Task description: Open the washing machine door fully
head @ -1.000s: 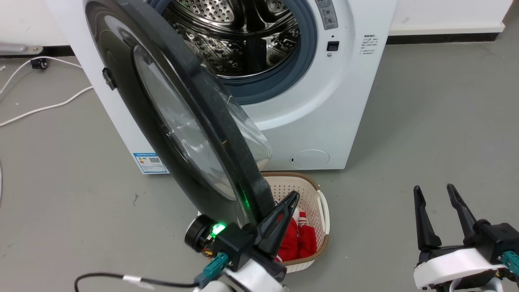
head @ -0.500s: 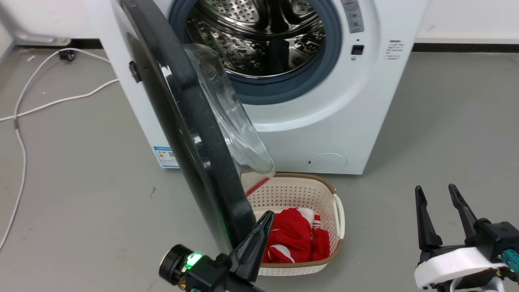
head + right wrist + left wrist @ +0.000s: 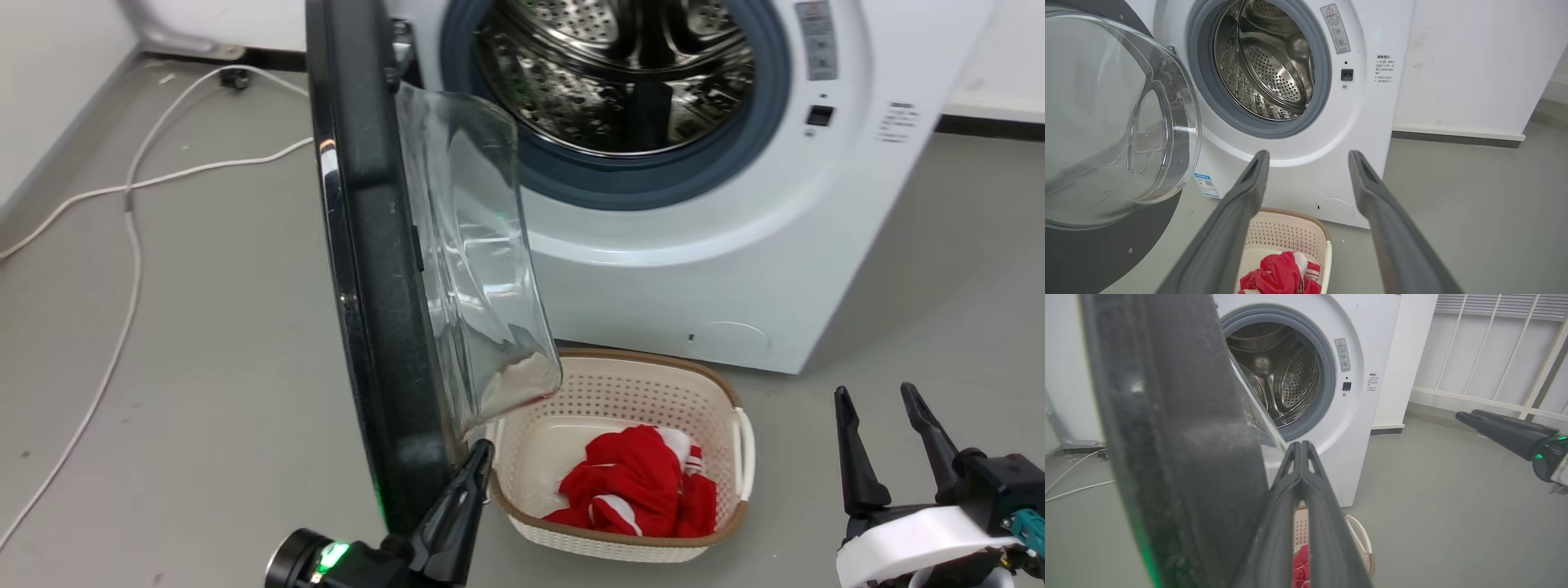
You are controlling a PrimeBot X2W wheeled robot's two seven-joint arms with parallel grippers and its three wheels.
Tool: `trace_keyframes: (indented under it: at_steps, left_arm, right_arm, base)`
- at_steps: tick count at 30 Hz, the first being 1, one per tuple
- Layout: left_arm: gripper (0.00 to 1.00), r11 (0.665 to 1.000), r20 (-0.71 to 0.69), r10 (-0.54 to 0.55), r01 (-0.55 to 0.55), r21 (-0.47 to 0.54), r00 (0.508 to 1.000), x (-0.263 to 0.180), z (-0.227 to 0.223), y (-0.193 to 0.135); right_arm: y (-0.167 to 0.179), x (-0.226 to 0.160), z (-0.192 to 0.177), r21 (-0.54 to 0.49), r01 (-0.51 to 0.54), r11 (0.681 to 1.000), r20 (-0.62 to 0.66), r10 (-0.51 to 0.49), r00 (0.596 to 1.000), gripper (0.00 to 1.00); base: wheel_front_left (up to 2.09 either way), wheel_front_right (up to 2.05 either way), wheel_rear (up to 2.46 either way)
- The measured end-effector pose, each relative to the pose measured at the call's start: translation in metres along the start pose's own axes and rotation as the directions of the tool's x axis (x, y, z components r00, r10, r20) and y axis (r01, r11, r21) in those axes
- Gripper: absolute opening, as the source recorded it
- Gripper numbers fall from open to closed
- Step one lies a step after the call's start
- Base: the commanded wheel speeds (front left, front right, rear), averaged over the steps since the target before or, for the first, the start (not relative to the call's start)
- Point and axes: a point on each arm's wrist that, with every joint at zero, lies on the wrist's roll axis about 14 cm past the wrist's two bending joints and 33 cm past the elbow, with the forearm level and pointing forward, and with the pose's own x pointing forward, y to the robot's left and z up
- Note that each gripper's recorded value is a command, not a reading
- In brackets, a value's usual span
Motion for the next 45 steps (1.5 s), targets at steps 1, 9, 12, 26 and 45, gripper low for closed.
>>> trace_keyframes:
  at_steps: [1, 9, 12, 26, 45]
  left_arm:
    - [0.00, 1.000, 0.001, 0.020, -0.020, 0.005, 1.000, -0.003, 0.001, 0.005]
    - [0.00, 0.980, -0.001, 0.194, -0.194, 0.042, 0.981, -0.027, 0.005, 0.049]
    - [0.00, 0.964, -0.012, 0.262, -0.261, 0.054, 0.965, -0.035, 0.003, 0.069]
    - [0.00, 0.840, -0.036, 0.542, -0.539, 0.071, 0.840, -0.063, -0.003, 0.162]
    - [0.00, 0.723, 0.035, 0.673, -0.668, 0.175, 0.739, -0.066, 0.019, 0.256]
  right_arm:
    - [0.003, 0.002, -0.001, 0.002, -0.009, 1.000, -0.002, 0.009, 1.000, 1.00]
    - [0.029, 0.016, -0.002, 0.008, -0.090, 0.996, -0.007, 0.090, 0.996, 1.00]
    - [0.036, 0.020, -0.003, 0.010, -0.110, 0.994, -0.012, 0.110, 0.994, 1.00]
    - [0.034, 0.022, -0.011, 0.016, -0.105, 0.994, -0.039, 0.106, 0.994, 1.00]
    - [0.020, 0.022, -0.018, 0.027, -0.065, 0.998, -0.046, 0.066, 0.997, 1.00]
  base:
    - [0.00, 0.00, 0.00]
    - [0.00, 0.00, 0.00]
    - [0.00, 0.00, 0.00]
    - [0.00, 0.00, 0.00]
    - [0.00, 0.00, 0.00]
